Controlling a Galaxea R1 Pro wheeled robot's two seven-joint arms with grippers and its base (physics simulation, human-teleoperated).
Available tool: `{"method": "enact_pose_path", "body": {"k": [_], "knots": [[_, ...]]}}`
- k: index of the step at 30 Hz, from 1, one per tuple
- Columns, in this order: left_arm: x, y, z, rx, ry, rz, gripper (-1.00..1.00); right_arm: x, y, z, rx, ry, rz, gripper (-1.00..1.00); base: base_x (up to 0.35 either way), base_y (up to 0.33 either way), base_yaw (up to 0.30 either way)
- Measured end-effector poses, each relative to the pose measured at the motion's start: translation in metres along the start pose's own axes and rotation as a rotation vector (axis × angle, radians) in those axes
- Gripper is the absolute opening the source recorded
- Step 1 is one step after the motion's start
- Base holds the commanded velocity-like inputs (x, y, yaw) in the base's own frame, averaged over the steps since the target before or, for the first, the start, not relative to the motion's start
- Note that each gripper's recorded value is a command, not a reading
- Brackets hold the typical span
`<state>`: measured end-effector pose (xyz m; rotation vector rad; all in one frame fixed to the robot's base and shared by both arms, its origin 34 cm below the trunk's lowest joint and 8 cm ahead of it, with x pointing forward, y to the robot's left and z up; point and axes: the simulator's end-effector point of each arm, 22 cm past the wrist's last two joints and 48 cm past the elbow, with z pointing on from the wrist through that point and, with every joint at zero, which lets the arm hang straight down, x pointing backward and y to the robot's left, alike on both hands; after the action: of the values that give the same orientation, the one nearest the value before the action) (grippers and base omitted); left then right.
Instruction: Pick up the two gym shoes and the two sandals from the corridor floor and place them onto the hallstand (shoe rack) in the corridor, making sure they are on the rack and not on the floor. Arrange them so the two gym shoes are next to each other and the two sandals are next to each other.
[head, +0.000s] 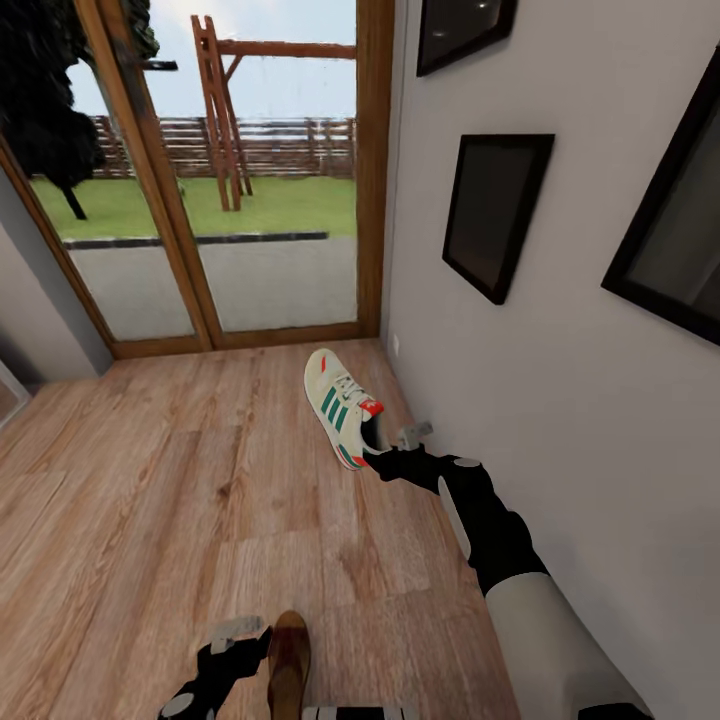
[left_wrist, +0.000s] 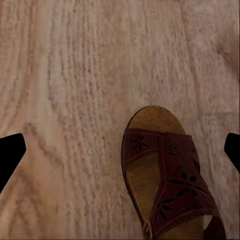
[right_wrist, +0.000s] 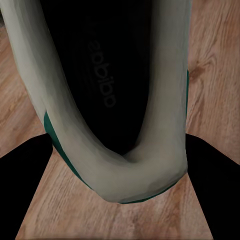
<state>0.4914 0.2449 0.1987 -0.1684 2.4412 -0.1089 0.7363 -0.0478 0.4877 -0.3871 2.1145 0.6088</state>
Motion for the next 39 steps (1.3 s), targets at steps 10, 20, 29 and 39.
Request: {"method": "enact_pose_path", "body": {"k": [10,20,29,39], "knots": [[0.005,-0.023,0.002,-0.065,0.016,0.078,1.00,0.003,-0.001,0.002,-0.001,0.004,0.003,-1.00,0.000,0.000,0.000],[0.026,-0.021,0.007,-0.073,0.059,0.079,1.00,0.026,-0.008,0.014,-0.002,0.038,0.023,-1.00,0.000,0.000,0.000],[0.052,-0.015,0.012,-0.081,0.109,0.079,1.00,0.056,-0.016,0.028,-0.004,0.080,0.051,-1.00,0.000,0.000,0.000],[0.058,-0.013,0.012,-0.081,0.117,0.084,1.00,0.064,-0.017,0.032,-0.006,0.091,0.061,-1.00,-0.004,0.000,0.000]]}}
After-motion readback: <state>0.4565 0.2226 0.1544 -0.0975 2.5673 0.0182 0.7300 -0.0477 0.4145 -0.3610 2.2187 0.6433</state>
